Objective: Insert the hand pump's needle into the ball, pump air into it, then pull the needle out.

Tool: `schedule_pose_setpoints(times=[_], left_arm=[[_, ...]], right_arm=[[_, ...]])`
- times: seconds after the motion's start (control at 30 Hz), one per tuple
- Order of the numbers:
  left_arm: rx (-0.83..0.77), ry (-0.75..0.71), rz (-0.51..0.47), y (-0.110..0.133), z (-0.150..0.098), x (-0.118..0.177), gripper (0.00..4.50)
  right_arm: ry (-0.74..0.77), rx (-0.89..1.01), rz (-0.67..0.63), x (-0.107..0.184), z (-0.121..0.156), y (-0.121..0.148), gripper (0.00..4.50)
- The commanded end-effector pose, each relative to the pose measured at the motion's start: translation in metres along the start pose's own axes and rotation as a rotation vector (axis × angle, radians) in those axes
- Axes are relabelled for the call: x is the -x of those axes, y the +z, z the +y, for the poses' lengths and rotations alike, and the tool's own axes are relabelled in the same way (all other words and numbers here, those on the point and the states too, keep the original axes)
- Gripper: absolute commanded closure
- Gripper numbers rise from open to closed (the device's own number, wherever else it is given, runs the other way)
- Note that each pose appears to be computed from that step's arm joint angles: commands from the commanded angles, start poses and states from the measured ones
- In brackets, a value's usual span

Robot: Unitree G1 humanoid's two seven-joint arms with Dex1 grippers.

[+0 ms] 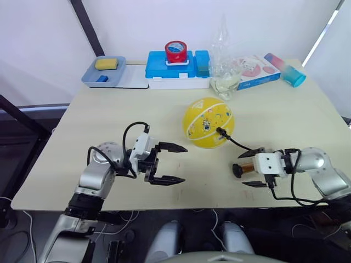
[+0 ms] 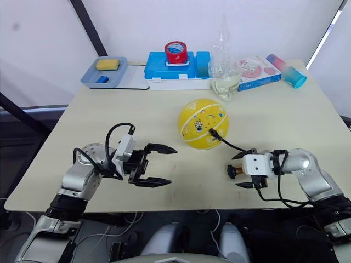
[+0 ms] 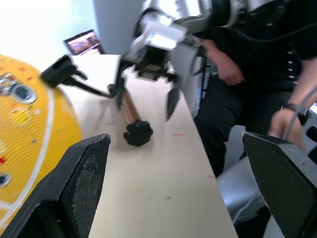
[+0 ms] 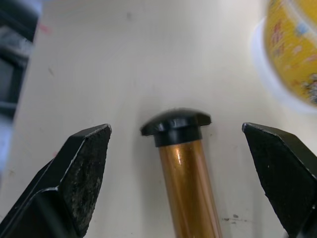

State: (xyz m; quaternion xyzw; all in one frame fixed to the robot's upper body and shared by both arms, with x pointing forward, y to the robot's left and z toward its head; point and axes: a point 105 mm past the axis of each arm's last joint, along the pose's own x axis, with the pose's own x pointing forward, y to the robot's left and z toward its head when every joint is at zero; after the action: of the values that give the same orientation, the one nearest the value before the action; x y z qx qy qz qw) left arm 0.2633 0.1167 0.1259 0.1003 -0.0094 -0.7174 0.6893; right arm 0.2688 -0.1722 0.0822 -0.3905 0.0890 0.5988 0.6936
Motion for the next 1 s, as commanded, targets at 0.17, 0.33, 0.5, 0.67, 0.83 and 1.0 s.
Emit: schedule_pose_setpoints(times=[0.17, 0.33, 0.5, 0.67, 0.83, 1.0], left_arm=[[-0.068, 0.088, -0.016, 0.013, 0.02, -0.001, 0.0], [-0.076, 0.145, -0.056, 0.022, 0.037, -0.005, 0.0], [-0.064, 0.209, -0.103, 0.035, 0.064, -0.016, 0.0], [-0.071, 0.25, -0.126, 0.049, 0.088, -0.029, 0.0], [-0.071, 0.326, -0.132, 0.063, 0.115, -0.042, 0.0], [-0.069, 0.373, -0.127, 0.072, 0.134, -0.054, 0.0]], right_arm=[[-0.306, -0.115, -0.22, 0.043, 0.0, 0.043, 0.06], [-0.443, -0.239, -0.282, 0.056, 0.014, 0.052, 0.06], [-0.597, -0.348, -0.341, 0.07, 0.027, 0.056, 0.06], [-0.694, -0.409, -0.377, 0.078, 0.037, 0.061, 0.06], [-0.751, -0.446, -0.402, 0.083, 0.045, 0.066, 0.06], [-0.777, -0.46, -0.434, 0.084, 0.049, 0.073, 0.06]])
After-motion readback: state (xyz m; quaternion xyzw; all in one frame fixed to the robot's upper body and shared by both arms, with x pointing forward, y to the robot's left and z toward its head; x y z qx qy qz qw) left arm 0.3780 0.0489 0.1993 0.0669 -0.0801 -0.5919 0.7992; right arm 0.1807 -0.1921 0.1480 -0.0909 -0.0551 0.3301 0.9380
